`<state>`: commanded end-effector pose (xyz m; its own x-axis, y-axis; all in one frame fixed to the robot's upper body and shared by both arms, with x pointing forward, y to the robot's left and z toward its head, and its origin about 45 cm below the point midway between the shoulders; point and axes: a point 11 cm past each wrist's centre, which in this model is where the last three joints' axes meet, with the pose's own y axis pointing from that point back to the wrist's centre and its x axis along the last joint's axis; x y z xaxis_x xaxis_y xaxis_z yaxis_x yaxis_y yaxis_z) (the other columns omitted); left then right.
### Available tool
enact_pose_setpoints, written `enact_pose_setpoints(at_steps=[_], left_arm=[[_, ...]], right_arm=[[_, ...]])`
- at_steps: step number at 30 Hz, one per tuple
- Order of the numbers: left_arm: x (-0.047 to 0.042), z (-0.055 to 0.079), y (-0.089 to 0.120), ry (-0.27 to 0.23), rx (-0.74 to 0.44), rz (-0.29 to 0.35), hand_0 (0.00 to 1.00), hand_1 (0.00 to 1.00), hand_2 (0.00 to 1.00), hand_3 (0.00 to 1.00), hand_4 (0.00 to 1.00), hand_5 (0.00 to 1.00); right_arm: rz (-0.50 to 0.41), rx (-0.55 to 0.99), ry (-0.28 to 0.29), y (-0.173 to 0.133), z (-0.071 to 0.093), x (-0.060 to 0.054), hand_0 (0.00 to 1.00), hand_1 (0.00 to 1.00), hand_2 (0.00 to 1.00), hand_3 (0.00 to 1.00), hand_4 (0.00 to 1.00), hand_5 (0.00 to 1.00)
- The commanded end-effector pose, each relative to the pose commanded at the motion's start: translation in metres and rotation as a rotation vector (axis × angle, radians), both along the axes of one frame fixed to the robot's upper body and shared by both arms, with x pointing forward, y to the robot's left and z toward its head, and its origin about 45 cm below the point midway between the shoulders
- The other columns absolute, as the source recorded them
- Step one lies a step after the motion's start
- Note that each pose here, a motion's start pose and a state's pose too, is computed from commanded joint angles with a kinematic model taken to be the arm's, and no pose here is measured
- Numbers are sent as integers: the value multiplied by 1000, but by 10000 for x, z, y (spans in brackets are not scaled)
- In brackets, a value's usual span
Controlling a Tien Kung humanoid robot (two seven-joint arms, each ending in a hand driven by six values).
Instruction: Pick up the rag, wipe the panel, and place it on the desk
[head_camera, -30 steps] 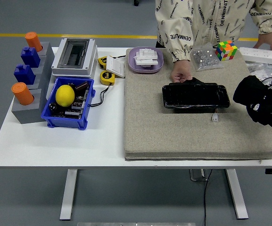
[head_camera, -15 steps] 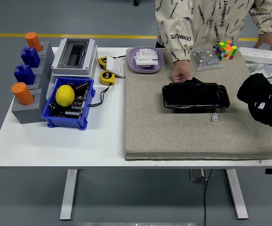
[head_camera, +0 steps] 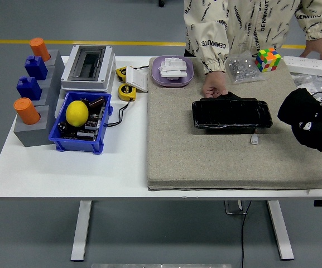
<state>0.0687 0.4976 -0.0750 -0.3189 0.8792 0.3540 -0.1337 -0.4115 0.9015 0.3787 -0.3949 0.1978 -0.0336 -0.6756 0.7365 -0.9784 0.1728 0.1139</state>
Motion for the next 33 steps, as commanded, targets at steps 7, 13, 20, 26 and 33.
enact_pose_setpoints(at_steps=[7, 13, 20, 26, 33], left_arm=[[6, 4, 5, -2, 1, 0, 605, 642, 657, 561, 626, 445], [5, 1, 0, -2, 0, 2, 606, 642, 657, 562, 626, 445], [8, 2, 2, -3, 0, 2, 605, 641, 657, 561, 626, 445], [7, 0, -3, -3, -1, 3, 606, 642, 657, 562, 627, 445], [17, 0, -7, -5, -1, 2, 605, 642, 657, 561, 626, 445]], right_arm=[[12, -7, 4, -18, 46, 22, 527, 553, 590, 522, 998, 408], [14, -13, 4, -43, 80, 33, 605, 591, 652, 553, 998, 456], [11, -18, 11, -69, 83, 30, 654, 622, 685, 609, 998, 470], [15, -22, 27, -77, 70, 27, 679, 646, 703, 688, 998, 499], [19, -25, 35, -79, 64, 31, 747, 690, 750, 748, 998, 516]])
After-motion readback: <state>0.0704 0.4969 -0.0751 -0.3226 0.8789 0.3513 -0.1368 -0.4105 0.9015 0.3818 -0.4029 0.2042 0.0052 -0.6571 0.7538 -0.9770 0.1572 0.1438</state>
